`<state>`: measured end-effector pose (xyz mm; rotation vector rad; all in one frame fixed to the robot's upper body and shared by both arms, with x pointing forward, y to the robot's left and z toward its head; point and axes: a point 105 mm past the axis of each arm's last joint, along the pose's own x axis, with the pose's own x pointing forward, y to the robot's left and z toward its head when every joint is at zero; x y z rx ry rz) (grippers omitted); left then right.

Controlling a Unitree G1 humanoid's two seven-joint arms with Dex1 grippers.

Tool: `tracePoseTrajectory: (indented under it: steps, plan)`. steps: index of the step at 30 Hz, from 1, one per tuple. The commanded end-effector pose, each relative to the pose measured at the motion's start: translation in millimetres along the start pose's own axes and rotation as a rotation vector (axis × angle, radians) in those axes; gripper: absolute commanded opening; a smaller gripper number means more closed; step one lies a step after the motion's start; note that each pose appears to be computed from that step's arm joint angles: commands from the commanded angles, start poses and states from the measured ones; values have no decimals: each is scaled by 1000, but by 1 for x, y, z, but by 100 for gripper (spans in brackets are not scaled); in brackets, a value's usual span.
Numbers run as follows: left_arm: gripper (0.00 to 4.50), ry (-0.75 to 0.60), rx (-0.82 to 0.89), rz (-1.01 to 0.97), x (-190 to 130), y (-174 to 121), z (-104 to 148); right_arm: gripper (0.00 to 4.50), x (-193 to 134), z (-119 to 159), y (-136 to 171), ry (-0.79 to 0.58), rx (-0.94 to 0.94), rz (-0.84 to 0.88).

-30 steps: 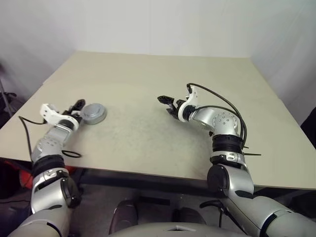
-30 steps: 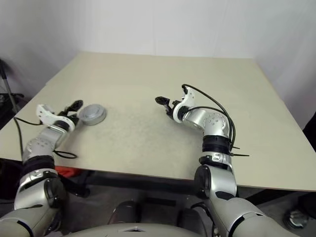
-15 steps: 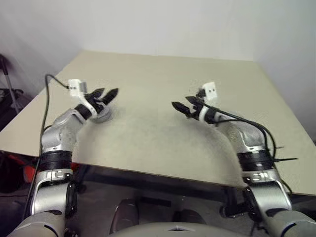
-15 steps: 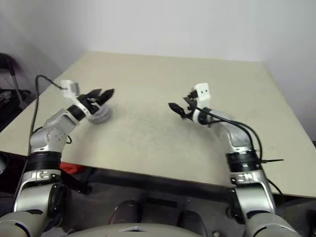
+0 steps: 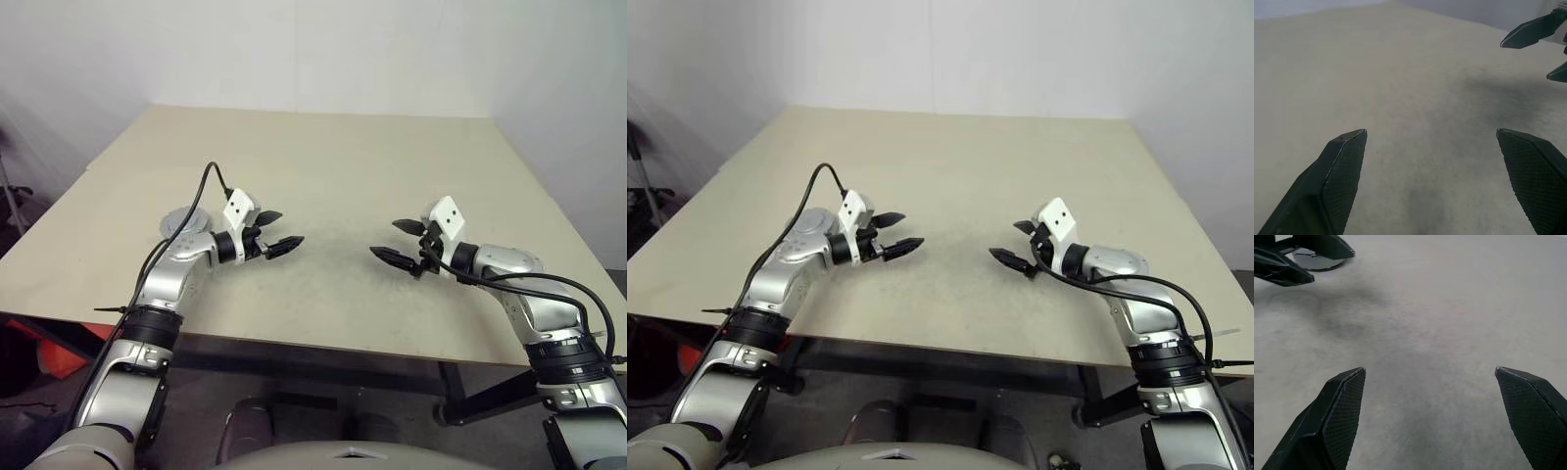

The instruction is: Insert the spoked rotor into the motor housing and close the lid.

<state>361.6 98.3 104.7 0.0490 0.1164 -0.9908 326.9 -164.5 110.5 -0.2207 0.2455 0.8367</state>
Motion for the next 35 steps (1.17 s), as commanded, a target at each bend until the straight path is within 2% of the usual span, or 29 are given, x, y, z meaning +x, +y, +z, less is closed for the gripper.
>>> tracePoseTrajectory:
  steps: [1, 24, 35]
  plan:
    - [447, -26, 52, -4, 3, 1, 9, 435, -3, 13, -1, -43, -49, -23]
    - [447, -53, 15, 17, 14, -7, 2, 435, 3, 16, -17, -40, -60, -113]
    - [447, -49, 15, 6, 18, -9, 1, 435, 6, 17, -13, -48, -53, -100]
